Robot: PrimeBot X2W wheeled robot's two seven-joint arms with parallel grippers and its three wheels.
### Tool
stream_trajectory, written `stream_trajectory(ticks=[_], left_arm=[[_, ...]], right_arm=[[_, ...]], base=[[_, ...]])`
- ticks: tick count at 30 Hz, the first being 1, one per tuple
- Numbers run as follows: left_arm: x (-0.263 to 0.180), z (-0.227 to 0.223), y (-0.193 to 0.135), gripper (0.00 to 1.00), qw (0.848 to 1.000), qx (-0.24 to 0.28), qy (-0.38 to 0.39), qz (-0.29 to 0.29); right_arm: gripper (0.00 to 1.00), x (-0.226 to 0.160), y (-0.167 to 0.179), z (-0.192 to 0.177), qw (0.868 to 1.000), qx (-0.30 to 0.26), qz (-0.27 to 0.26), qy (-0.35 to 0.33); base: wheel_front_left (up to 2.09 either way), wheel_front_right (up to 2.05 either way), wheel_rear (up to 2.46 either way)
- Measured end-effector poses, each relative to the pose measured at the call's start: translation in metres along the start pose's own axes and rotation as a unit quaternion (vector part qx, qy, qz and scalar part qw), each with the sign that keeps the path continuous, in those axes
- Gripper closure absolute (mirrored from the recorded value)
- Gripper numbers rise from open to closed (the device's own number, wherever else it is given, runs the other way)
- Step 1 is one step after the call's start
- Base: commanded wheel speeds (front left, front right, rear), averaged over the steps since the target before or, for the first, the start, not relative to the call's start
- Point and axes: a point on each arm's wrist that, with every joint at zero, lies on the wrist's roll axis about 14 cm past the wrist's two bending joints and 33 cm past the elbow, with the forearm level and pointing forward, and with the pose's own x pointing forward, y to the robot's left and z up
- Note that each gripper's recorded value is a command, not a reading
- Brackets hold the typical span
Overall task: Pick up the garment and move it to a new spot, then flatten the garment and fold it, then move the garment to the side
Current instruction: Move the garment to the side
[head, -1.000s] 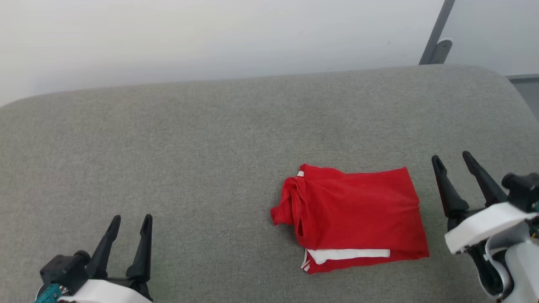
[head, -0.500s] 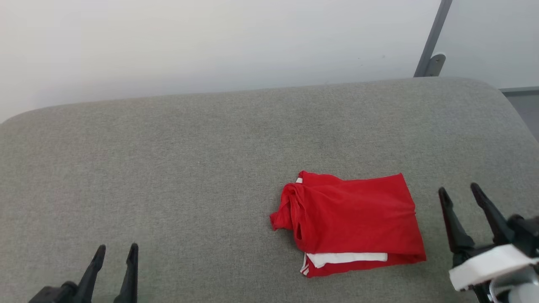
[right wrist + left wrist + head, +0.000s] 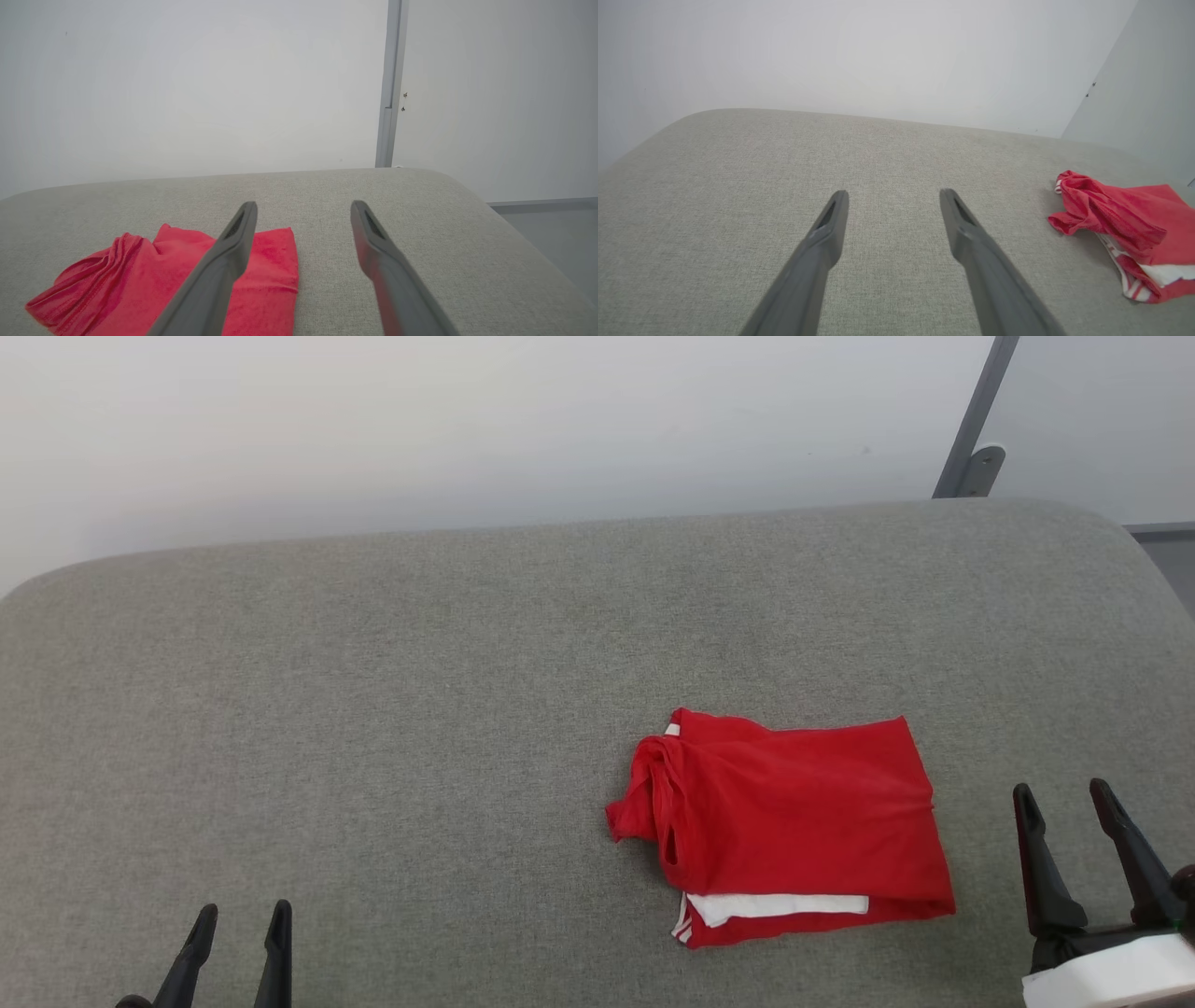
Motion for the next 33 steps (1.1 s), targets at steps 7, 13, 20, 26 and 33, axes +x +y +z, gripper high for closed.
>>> stream_trajectory(ticks=[7,13,20,26,33], left_arm=[[0.001,-0.001,-0.001,0.00,1.000,0.002,0.003,-0.003],[0.002,-0.002,-0.001,0.00,1.000,0.002,0.004,-0.003],[0.022,0.004,-0.007,0.00,1.000,0.003,-0.004,-0.019],[0.046,0.001,-0.020,0.00,0.999,-0.005,-0.002,-0.042],[0.080,-0.009,-0.032,0.00,0.997,-0.009,0.013,-0.075]], right_arm=[[0.00,0.001,0.004,-0.002,1.000,-0.001,0.004,0.008],[0.00,0.004,0.006,-0.006,1.000,-0.001,0.007,0.021],[0.00,0.020,0.006,-0.019,0.997,-0.008,0.017,0.079],[0.00,0.035,-0.009,-0.052,0.976,-0.036,0.015,0.212],[0.00,0.059,-0.007,-0.083,0.934,-0.050,0.025,0.352]], base=[[0.00,0.00,0.00],[0.00,0.00,0.00],[0.00,0.00,0.00],[0.00,0.00,0.00],[0.00,0.00,0.00]])
